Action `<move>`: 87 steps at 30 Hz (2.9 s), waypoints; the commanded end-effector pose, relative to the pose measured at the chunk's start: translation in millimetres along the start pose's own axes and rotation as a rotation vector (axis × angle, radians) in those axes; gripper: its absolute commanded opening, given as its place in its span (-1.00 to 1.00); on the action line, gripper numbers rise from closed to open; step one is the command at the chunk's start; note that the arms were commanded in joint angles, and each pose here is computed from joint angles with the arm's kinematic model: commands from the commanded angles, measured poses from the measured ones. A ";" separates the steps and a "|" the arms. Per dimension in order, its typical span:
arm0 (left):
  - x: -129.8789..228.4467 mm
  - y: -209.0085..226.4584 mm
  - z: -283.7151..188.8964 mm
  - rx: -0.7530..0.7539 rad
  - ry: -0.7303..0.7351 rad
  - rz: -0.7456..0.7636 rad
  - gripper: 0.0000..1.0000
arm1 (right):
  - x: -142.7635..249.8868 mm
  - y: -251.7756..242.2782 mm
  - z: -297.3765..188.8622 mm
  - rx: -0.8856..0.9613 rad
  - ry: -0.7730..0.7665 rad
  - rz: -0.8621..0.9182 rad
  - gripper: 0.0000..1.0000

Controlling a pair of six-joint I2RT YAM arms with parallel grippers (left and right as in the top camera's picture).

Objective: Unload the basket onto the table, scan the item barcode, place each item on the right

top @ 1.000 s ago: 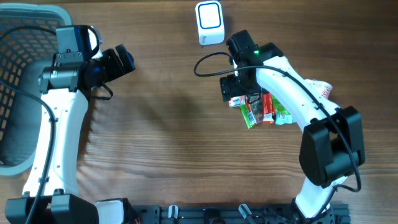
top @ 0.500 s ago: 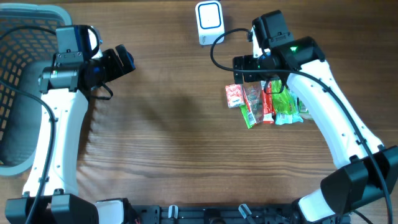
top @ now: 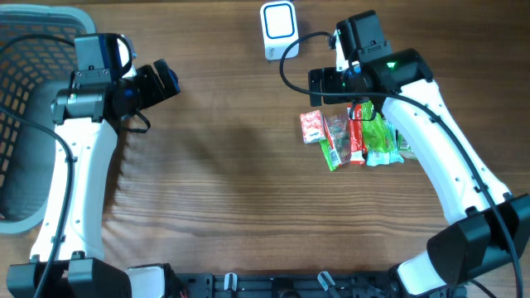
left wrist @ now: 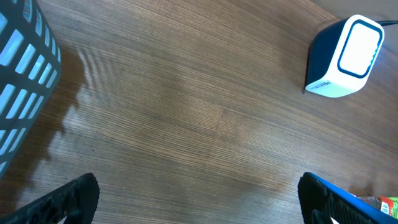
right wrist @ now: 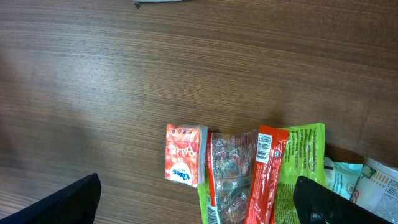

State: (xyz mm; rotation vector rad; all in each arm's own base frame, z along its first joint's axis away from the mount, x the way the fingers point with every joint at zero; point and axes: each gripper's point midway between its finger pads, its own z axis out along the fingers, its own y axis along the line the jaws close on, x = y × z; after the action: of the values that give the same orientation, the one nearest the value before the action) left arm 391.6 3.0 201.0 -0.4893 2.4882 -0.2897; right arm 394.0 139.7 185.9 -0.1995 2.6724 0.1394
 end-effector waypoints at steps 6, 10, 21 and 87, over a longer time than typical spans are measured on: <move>-4.6 1.2 -4.1 -0.001 -0.018 0.009 1.00 | -2.5 1.2 1.2 0.000 -0.004 -0.015 0.99; -4.6 1.2 -4.1 -0.001 -0.018 0.009 1.00 | -2.6 1.3 1.2 0.000 -0.005 -0.015 0.99; -4.6 1.2 -4.1 -0.001 -0.018 0.009 1.00 | -2.6 1.3 1.2 0.000 -0.005 -0.015 1.00; -4.6 1.2 -4.1 -0.001 -0.018 0.009 1.00 | 115.8 -58.3 -307.0 0.024 -1.366 -0.059 1.00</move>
State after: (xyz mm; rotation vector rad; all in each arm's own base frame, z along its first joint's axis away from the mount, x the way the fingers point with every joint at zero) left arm 391.6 3.0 201.0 -0.4887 2.4883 -0.2901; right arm 160.0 22.8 423.3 -0.0858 1.3559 0.1434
